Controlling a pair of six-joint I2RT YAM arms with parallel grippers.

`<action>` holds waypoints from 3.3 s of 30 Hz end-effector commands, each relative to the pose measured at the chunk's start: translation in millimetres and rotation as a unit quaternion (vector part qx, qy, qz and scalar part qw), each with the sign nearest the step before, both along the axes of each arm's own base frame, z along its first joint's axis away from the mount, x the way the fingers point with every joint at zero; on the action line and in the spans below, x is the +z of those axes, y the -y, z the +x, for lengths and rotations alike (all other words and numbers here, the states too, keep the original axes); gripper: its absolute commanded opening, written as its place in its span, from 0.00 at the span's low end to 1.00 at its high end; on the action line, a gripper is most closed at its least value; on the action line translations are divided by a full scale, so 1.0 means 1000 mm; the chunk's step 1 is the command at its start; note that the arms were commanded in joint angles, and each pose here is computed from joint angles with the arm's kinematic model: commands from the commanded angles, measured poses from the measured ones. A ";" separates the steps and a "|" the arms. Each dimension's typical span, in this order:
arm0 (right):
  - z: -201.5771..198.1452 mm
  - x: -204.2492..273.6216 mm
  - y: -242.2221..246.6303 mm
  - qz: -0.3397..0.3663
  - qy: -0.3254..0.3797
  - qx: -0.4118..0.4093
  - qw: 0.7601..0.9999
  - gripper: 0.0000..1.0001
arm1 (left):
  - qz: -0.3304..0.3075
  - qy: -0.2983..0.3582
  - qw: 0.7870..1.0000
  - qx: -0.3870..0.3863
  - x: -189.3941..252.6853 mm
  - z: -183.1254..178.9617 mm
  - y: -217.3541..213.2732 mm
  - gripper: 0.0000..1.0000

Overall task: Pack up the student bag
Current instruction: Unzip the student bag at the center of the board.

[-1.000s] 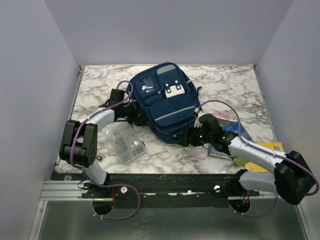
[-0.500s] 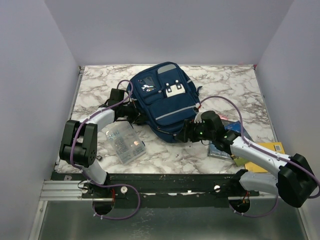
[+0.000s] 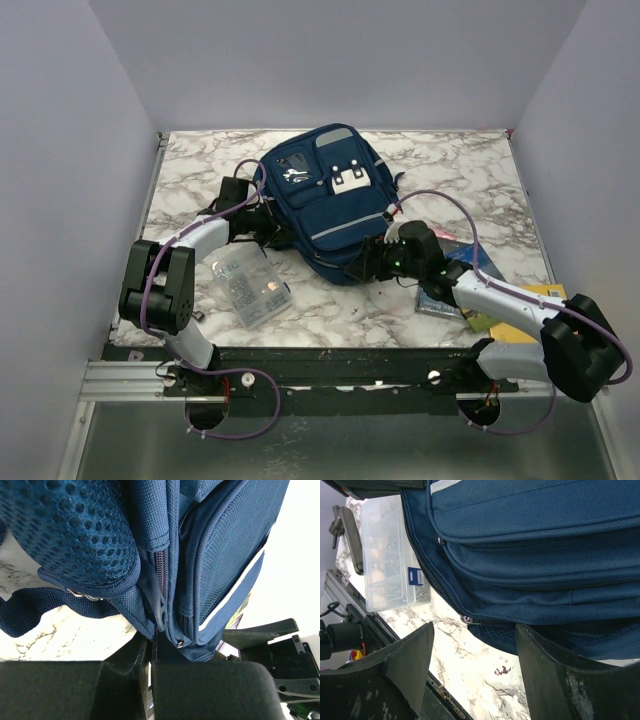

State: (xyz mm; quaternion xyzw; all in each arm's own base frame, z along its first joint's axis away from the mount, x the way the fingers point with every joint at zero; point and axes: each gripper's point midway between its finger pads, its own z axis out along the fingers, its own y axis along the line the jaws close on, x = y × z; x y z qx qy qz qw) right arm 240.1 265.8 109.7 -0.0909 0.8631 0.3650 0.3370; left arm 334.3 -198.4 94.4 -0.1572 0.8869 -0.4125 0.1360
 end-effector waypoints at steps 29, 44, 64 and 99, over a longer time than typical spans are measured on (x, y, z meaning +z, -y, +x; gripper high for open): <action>0.016 -0.014 -0.004 -0.009 0.146 0.007 0.989 0.49 | -0.055 0.044 0.997 -0.025 0.028 0.009 0.016 0.00; 0.010 -0.017 0.007 -0.060 0.077 -0.014 0.995 0.01 | -0.031 0.086 0.995 -0.034 0.041 0.012 0.011 0.07; -0.004 0.025 0.002 -0.059 0.075 0.033 0.995 0.00 | 0.148 0.502 0.766 -0.374 0.092 -0.097 0.088 0.47; -0.013 0.029 -0.007 -0.032 0.049 0.049 0.997 0.00 | 0.196 0.412 0.805 -0.379 0.038 -0.051 0.140 0.07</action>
